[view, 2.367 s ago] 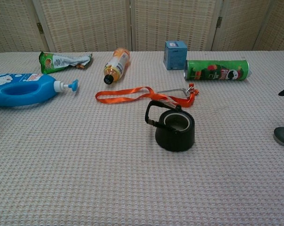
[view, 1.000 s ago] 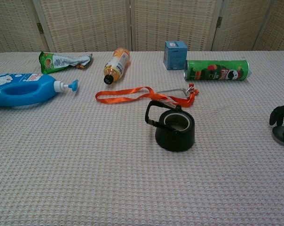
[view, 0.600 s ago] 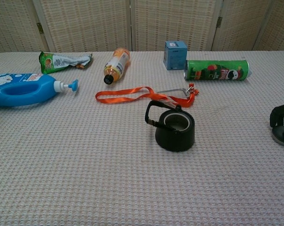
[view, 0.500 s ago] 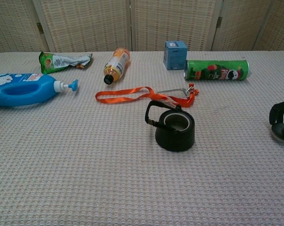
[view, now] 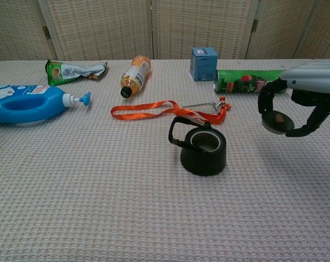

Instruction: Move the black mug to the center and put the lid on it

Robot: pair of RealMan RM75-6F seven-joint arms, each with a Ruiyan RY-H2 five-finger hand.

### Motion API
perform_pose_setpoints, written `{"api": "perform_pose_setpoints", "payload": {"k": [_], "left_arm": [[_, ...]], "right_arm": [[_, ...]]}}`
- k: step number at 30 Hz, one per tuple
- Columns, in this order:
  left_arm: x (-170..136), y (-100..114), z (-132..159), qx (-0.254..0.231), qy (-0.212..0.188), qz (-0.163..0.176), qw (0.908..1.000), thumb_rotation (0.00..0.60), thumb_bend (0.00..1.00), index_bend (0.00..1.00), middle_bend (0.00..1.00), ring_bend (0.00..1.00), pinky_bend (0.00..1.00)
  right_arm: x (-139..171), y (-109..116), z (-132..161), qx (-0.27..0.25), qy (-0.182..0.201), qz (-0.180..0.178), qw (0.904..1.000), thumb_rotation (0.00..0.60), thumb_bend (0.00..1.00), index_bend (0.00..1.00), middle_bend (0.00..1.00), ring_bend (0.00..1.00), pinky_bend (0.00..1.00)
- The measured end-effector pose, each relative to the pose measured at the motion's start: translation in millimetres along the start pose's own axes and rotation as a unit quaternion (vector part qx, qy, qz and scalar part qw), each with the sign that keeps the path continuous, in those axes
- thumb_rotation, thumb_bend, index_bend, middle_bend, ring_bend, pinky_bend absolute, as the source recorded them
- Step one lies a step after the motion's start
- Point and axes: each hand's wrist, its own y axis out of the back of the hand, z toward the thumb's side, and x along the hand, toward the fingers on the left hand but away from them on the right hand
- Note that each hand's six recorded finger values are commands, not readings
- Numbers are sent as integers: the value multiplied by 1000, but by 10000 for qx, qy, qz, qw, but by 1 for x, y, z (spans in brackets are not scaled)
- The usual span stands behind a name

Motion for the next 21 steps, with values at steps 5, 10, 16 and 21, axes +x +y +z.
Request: {"api": "perform_pose_setpoints", "payload": {"k": [5,10,16,21], "left_arm": [[-1,4,2,24,-8,35,10000,600,224,164,106,96,0],[-3,5,-1,37,60,31,10000,600,224,164,106,96,0],[-5,4,-4,42,98,13,9999,600,224,164,106,95,0],[-5,4,-4,40,101,11,9999,600,224,164,106,96,0]], "right_arm": [[-21,13,28,123,293,67,9995,600,268,416,403,878,899],[-39,14,56,304,553,188,9978,600,269,417,402,878,899],[-50,8,75,619,653,309,9955,600,269,417,397,877,899],[-52,6,82,749,644,262,9948,600,268,417,384,877,899]]}}
